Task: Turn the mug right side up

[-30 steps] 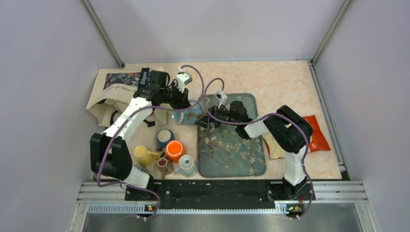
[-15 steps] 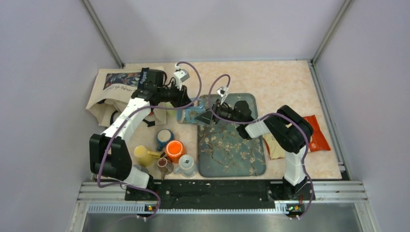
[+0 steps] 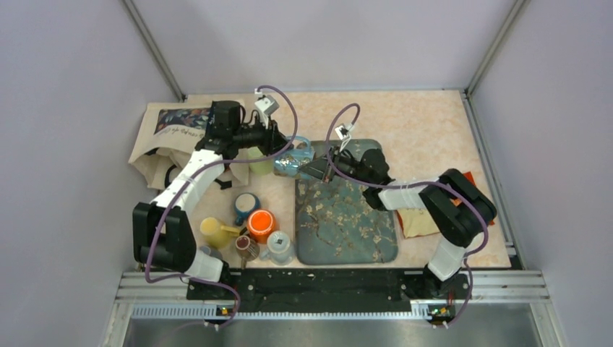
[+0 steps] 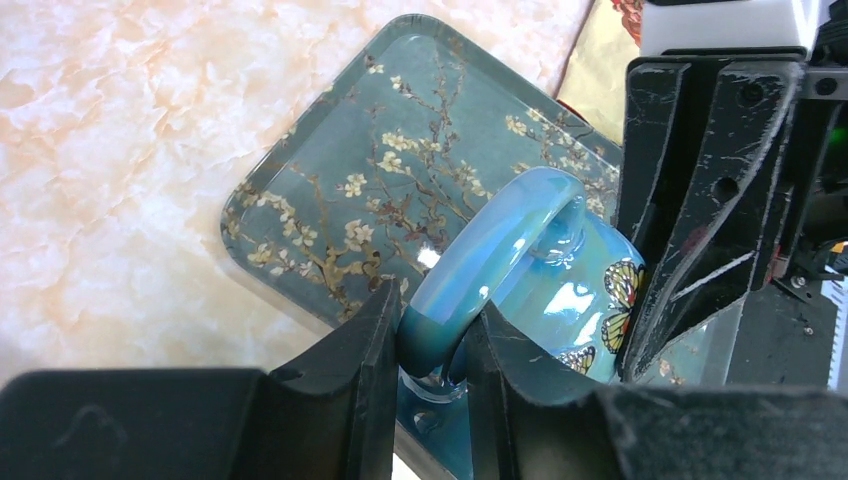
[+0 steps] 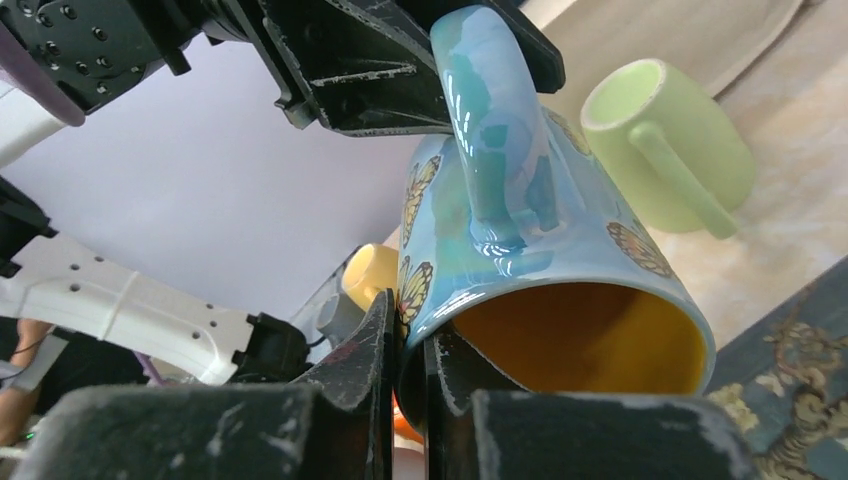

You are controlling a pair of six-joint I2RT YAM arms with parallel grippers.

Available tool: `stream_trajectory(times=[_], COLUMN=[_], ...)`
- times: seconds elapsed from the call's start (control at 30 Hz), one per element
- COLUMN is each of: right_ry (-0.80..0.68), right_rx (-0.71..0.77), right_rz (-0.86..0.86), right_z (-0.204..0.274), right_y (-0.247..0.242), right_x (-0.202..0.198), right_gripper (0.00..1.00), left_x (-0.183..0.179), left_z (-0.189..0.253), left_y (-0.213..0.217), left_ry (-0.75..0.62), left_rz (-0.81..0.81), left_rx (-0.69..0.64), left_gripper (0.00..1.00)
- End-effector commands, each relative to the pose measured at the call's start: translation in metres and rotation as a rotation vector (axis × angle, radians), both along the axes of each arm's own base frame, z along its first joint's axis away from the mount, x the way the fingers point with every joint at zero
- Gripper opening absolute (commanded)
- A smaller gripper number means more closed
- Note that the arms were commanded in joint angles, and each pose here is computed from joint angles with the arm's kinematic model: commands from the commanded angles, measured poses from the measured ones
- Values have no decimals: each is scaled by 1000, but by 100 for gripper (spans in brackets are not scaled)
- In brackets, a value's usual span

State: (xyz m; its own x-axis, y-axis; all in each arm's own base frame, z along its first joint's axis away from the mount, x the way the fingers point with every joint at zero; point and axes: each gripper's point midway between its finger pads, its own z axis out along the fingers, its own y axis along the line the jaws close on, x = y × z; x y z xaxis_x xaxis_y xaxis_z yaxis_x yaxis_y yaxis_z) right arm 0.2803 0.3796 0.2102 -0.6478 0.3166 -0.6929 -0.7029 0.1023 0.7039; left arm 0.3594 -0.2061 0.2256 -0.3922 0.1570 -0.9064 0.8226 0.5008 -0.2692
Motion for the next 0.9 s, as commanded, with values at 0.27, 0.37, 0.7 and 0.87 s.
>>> stream_trajectory(times=[0.27,0.37,0.7,0.87], right_ry=[-185,-192,-137,-38], right_rx=[-332,-416,-1034,-1243], right_rz=[-332,-375,-521,-521], right_z=[14,9,-39,-59], right_y=[-40,-50,-126,-161], right_x=[32,37,78,104], right_gripper=[0,0,0,0], left_x=[11,12,24,19], left_z=[20,22,0,-15], left_y=[8,13,58,74], left_ry=[-89,-97,-80,-84], left_rz=[62,77,291,321], left_rx=[29,55,279,364], left_gripper=[71,77,79,79])
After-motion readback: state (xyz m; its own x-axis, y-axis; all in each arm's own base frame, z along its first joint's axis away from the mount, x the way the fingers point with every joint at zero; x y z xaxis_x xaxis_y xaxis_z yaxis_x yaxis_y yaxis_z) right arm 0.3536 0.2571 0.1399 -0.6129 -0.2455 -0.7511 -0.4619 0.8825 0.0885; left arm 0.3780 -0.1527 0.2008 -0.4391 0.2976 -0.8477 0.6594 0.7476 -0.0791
